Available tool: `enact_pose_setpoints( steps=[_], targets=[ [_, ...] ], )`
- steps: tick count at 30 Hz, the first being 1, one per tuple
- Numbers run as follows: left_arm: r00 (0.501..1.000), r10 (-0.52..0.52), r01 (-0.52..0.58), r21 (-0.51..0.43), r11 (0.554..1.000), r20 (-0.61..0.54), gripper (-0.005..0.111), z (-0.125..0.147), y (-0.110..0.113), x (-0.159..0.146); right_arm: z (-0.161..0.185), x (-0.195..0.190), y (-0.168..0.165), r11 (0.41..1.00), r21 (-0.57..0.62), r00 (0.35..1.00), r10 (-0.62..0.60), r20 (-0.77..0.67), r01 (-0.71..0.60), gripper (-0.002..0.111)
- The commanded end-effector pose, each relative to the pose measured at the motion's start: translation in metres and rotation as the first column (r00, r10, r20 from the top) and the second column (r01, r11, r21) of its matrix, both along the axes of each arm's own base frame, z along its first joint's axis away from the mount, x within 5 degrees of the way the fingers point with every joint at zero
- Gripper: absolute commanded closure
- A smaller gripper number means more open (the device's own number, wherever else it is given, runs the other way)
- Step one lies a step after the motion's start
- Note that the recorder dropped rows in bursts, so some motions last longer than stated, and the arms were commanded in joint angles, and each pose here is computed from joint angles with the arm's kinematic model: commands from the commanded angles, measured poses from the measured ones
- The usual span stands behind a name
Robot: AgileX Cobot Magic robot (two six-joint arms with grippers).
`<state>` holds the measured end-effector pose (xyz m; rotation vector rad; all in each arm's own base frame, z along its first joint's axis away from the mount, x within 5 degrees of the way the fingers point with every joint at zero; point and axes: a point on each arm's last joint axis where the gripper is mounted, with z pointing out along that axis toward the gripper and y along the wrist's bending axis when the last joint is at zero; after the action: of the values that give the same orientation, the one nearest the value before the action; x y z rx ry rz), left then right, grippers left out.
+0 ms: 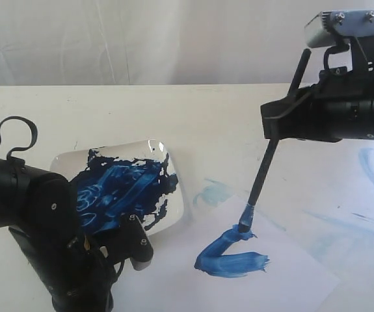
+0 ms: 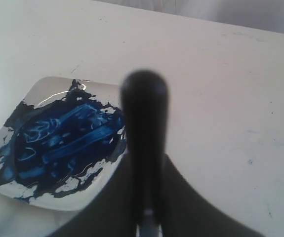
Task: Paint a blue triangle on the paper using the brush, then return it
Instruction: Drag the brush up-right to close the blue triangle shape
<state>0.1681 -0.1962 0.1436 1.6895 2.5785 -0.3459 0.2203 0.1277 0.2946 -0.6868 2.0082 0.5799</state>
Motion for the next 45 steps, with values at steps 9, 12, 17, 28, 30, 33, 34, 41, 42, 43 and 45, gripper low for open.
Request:
enact_pose_setpoints(
  steps=[9, 12, 17, 28, 30, 33, 34, 41, 42, 43, 45],
  targets=[
    [1.000, 0.001, -0.001, 0.017, 1.000, -0.028, 0.107, -0.003, 0.002, -0.003, -0.014, 0.008, 0.003, 1.000, -0.019, 0.999, -0.008, -0.040, 0.007, 0.108],
    [1.000, 0.002, -0.001, 0.016, 1.000, -0.027, 0.107, -0.003, 0.002, -0.003, -0.014, 0.006, 0.003, 1.000, -0.028, 0.999, 0.009, -0.043, -0.010, 0.108],
    [1.000, 0.002, -0.001, 0.016, 1.000, -0.027, 0.107, -0.003, 0.002, -0.003, -0.017, 0.005, 0.001, 0.998, -0.060, 0.998, 0.014, -0.068, -0.018, 0.108],
    [1.000, 0.002, -0.001, 0.016, 1.000, -0.027, 0.107, -0.003, 0.002, -0.003, -0.019, 0.001, 0.000, 0.996, -0.087, 0.995, 0.020, -0.102, -0.029, 0.108],
    [1.000, 0.002, -0.001, 0.016, 1.000, -0.027, 0.107, -0.003, 0.002, -0.003, -0.019, 0.001, -0.001, 0.995, -0.093, 0.994, 0.016, -0.106, -0.026, 0.108],
    [1.000, 0.002, -0.001, 0.016, 1.000, -0.027, 0.107, -0.003, 0.002, -0.003, -0.020, 0.001, -0.001, 0.994, -0.104, 0.993, 0.020, -0.116, -0.032, 0.108],
    [1.000, 0.002, -0.001, 0.016, 1.000, -0.027, 0.107, -0.003, 0.002, -0.003, -0.020, 0.000, -0.002, 0.994, -0.110, 0.993, 0.017, -0.117, -0.030, 0.108],
    [1.000, 0.002, -0.001, 0.016, 1.000, -0.027, 0.107, -0.003, 0.002, -0.003, -0.010, -0.007, -0.008, 0.992, -0.125, 0.996, -0.008, -0.089, -0.003, 0.108],
    [1.000, 0.002, -0.001, 0.016, 1.000, -0.027, 0.107, -0.003, 0.002, -0.003, -0.009, -0.008, -0.009, 0.991, -0.132, 0.996, -0.012, -0.089, 0.001, 0.108],
    [1.000, 0.002, -0.001, 0.016, 1.000, -0.027, 0.107, -0.003, 0.002, -0.003, -0.008, -0.009, -0.010, 0.990, -0.137, 0.996, -0.020, -0.090, 0.007, 0.108],
    [1.000, 0.002, -0.001, 0.016, 1.000, -0.027, 0.107, -0.003, 0.002, -0.003, -0.008, -0.012, -0.012, 0.989, -0.149, 0.994, -0.025, -0.102, 0.010, 0.108]
  ],
)
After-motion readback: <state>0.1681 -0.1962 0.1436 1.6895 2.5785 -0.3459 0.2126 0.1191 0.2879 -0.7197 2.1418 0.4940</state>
